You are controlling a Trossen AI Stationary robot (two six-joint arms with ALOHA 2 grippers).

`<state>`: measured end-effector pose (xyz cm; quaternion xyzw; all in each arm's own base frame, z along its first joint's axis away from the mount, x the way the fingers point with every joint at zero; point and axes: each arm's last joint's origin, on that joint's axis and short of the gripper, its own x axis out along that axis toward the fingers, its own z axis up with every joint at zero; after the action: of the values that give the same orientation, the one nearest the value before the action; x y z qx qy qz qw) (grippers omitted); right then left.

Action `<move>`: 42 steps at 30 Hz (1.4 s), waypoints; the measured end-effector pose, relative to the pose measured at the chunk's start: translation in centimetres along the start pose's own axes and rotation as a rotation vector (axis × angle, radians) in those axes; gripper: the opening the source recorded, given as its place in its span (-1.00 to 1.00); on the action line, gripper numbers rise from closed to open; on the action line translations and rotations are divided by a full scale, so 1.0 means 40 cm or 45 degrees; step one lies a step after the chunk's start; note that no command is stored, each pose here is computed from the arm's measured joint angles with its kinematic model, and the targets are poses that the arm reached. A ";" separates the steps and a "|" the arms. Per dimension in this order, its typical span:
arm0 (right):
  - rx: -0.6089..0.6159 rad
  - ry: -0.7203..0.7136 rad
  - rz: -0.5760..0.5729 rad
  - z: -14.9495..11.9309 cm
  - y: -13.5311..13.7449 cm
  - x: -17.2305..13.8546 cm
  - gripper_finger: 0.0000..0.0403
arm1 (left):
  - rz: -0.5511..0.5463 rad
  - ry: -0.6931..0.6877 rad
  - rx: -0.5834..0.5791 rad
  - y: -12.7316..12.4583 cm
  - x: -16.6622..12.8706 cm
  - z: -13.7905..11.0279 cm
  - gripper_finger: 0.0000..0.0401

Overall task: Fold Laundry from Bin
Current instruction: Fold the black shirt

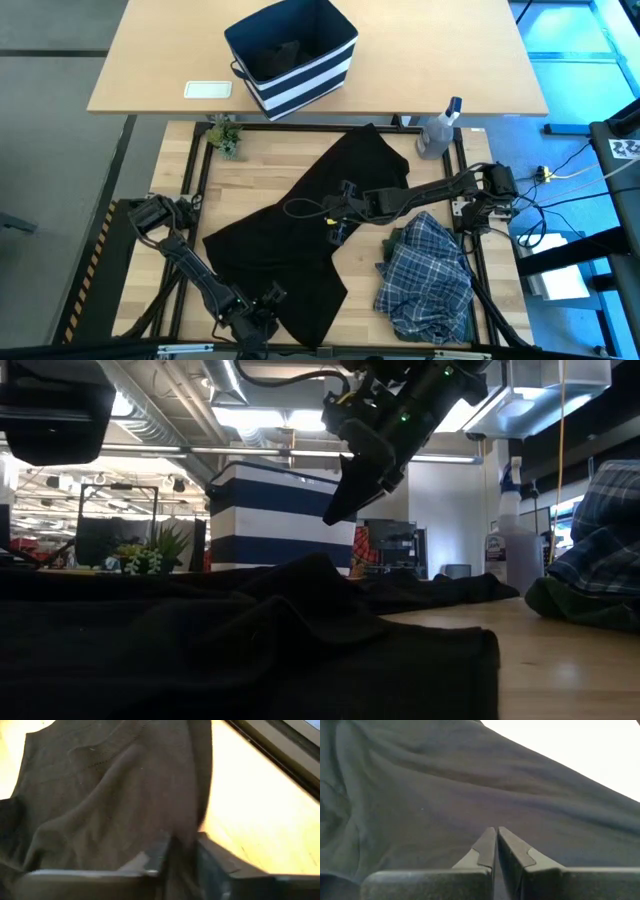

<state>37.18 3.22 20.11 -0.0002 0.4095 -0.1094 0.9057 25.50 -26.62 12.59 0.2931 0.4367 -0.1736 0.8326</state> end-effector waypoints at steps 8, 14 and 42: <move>-0.158 0.005 0.056 -0.007 0.031 -0.008 -0.91 | 0.026 -0.004 -0.113 -0.006 -0.003 -0.001 -0.98; -0.385 -0.005 0.160 -0.025 0.107 -0.032 -0.91 | 0.128 -0.053 -0.271 0.009 -0.035 0.008 -0.99; -0.896 -0.170 0.486 -0.225 0.490 -0.069 0.45 | 0.405 -0.108 -0.655 0.063 -0.093 0.003 -1.00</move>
<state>32.64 23.71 14.41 -0.2413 0.3549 0.2078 0.8790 24.86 -24.64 16.58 0.1297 0.3798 0.0634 0.9137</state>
